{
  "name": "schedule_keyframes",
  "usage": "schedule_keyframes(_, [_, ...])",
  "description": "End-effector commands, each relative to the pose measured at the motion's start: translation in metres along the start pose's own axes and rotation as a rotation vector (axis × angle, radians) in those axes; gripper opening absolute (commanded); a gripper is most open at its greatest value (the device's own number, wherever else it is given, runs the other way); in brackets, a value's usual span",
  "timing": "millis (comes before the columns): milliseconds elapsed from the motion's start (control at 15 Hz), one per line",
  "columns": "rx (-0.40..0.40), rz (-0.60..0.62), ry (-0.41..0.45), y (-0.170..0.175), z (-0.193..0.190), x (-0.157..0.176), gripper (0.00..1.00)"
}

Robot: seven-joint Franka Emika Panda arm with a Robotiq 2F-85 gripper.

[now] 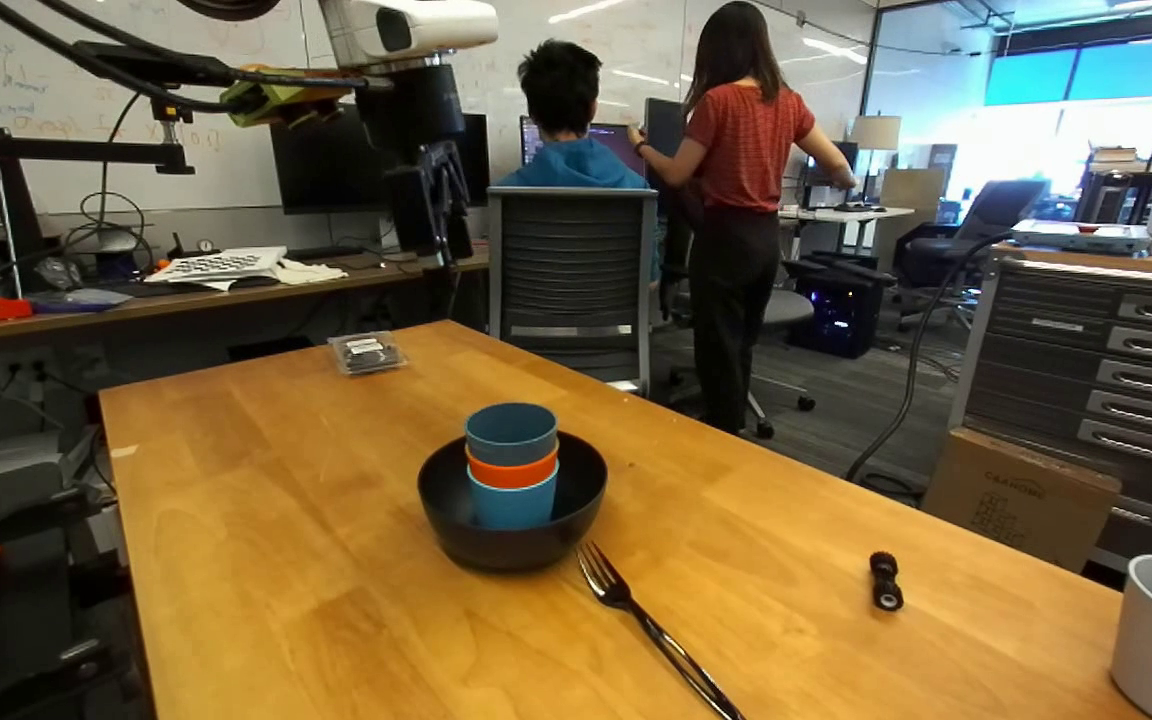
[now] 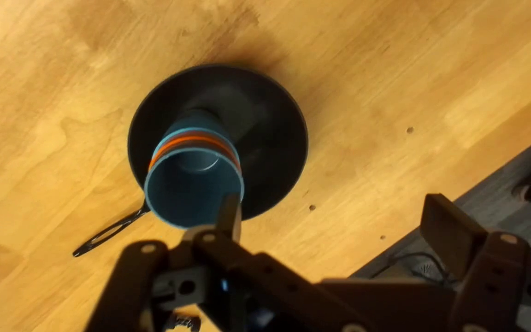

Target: Stack the cups in the bowl then put the fork in the dark blue cup

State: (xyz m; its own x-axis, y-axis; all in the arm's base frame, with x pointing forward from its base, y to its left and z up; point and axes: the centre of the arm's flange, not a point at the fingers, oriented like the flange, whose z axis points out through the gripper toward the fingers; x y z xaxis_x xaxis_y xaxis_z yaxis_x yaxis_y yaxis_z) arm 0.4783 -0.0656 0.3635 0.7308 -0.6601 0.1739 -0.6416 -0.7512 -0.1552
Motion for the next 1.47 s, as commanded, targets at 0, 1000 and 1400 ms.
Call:
schedule_keyframes(0, [0.002,0.156,0.095,0.019,-0.006,0.040,1.00])
schedule_keyframes(1000, [-0.049,0.789,0.175,0.164,0.049,0.170,1.00])
schedule_keyframes(1400, [-0.062,0.916,0.010,0.177,0.097,0.181,1.00])
